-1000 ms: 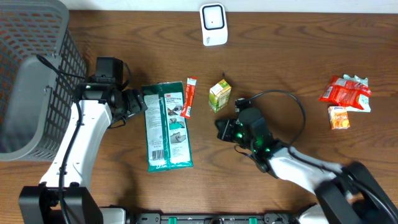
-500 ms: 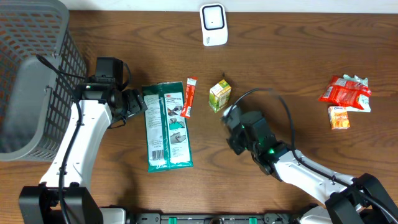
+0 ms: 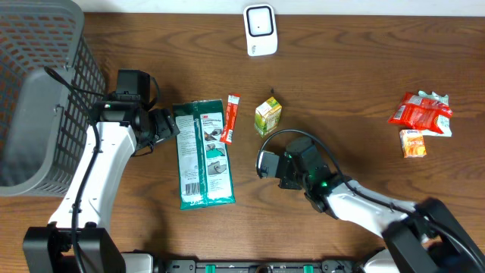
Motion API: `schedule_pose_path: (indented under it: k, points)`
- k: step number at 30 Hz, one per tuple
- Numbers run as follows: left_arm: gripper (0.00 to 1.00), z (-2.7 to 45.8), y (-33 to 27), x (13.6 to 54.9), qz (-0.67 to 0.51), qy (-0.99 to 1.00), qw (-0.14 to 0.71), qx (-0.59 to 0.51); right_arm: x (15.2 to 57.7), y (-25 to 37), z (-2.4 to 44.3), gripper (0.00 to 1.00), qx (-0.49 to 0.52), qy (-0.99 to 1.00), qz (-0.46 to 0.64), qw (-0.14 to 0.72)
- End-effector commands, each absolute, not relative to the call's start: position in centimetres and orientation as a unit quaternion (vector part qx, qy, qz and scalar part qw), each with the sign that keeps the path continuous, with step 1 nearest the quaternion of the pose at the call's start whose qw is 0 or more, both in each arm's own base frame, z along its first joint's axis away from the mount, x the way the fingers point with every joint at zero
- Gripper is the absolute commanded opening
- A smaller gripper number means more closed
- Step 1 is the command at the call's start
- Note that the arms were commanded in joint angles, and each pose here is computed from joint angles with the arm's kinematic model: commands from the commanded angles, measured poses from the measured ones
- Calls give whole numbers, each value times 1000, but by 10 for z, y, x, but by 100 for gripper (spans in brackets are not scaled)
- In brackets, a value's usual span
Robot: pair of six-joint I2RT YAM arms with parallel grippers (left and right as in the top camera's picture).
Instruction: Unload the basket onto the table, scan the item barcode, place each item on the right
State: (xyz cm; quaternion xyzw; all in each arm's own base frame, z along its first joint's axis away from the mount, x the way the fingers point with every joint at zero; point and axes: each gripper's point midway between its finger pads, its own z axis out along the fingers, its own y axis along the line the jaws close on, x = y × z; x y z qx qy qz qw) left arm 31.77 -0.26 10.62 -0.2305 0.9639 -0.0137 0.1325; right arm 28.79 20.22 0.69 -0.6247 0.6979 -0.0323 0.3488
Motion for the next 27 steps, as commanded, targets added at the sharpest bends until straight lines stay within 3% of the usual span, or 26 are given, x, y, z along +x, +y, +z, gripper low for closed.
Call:
schedule_pose_path:
  k: [1, 13, 27]
  points:
    - [90, 109, 0, 319, -7, 964, 137, -228, 292, 201, -4, 1, -650, 678, -60, 338]
    - [90, 109, 0, 319, -7, 964, 137, -228, 317, 209, -30, 1, -653, 681, -99, 316]
    - [90, 109, 0, 319, -7, 964, 137, -228, 319, 239, -18, 1, -623, 689, -79, 363]
